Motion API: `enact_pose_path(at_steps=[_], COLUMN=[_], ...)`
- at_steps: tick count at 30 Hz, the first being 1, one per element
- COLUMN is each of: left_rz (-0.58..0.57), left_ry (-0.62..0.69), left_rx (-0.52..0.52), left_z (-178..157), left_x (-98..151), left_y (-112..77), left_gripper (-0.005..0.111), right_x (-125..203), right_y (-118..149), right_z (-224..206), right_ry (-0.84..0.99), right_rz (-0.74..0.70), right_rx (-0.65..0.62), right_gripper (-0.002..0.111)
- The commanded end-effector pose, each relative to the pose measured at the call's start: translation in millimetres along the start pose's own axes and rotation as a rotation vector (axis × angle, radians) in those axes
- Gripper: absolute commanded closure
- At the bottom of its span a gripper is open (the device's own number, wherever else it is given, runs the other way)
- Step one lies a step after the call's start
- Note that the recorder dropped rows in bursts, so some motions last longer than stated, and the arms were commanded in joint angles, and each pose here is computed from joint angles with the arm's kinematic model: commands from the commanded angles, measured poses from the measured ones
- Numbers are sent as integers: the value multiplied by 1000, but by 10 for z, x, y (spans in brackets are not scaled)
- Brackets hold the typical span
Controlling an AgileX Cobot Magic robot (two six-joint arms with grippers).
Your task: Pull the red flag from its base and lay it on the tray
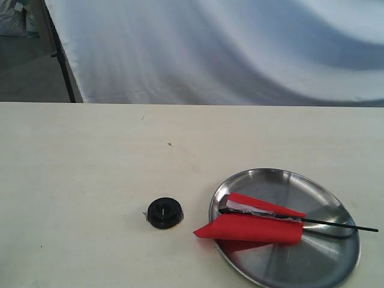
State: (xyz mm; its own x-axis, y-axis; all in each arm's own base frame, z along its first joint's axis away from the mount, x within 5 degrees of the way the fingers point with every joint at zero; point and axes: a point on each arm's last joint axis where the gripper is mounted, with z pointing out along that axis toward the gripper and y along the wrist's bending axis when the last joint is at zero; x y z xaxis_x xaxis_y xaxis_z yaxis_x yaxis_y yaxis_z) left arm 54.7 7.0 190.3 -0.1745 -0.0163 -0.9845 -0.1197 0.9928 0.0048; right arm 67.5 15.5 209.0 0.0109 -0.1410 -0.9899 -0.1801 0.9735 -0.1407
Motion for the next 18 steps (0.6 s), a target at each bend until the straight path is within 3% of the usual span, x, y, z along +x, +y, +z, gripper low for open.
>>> enact_pose_path(at_steps=[1, 14, 16, 18], left_rz=[-5, -5, -5, -5], left_ry=[-4, -4, -4, -4], left_rx=[8, 8, 8, 8], left_z=[1, 1, 1, 1], left_x=[5, 5, 5, 5], left_y=[-5, -5, -5, -5], left_gripper=[107, 107, 107, 107], right_x=[20, 18, 19, 49], right_y=[-7, -2, 38, 164], right_z=[-3, -3, -4, -18], right_ry=[13, 10, 9, 19], right_rz=[-70, -63, -146, -287], right_rx=[11, 5, -39, -183], right_gripper=[109, 109, 109, 109])
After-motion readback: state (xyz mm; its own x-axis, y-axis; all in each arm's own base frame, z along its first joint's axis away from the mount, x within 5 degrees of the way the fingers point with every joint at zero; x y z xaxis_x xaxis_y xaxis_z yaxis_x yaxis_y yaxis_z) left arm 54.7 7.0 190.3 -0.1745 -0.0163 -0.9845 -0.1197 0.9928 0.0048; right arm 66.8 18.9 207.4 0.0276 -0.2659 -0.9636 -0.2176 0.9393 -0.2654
